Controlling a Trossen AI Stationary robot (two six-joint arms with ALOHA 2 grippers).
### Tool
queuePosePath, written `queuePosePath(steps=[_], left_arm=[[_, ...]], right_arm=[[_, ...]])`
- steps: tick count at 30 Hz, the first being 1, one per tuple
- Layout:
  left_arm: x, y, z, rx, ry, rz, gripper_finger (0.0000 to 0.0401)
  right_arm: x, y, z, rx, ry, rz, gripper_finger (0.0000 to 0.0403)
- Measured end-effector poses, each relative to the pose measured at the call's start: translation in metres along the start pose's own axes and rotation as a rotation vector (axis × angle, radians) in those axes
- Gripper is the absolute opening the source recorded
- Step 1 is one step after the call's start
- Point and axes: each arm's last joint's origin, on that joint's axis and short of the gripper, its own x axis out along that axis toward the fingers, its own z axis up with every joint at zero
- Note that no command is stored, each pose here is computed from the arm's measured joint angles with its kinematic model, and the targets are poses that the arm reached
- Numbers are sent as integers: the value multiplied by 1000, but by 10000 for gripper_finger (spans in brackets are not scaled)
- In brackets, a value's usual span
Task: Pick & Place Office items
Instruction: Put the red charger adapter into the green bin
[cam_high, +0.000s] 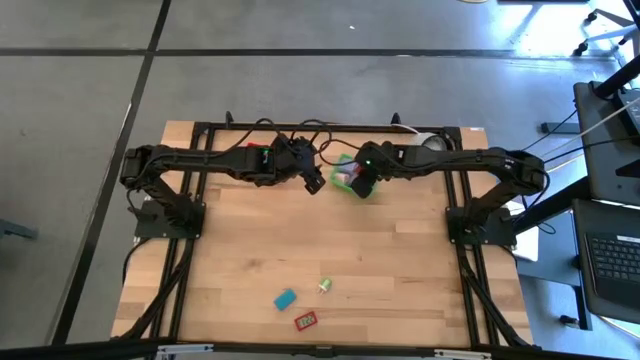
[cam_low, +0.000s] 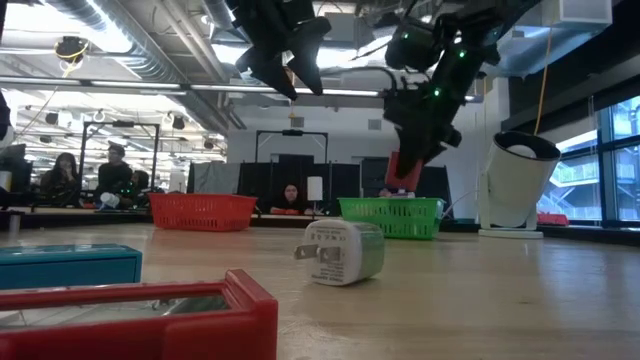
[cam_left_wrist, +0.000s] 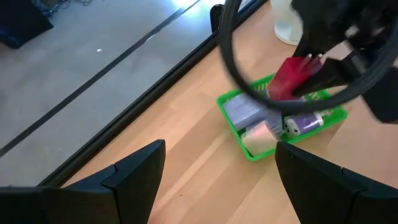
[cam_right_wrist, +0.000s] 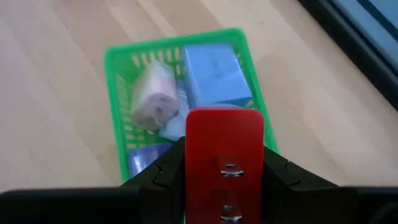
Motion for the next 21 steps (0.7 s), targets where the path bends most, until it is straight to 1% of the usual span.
queuePosePath(steps=[2,6,13,16,21], left_arm=[[0,0,0,1,1,-3,301],[0,0,0,2,3,-2,301],[0,0,0,61,1,-3,301],[0,0,0,63,0,3,301],[0,0,0,89,0,5,301]], right_arm=[[7,2,-2,-22,22,-5,125],[21,6,-5,-48,74,34,125],[28,8,-7,-23,95,28,131],[27,7,-7,-21,93,28,152],[25,7,-6,-8,88,29,208]])
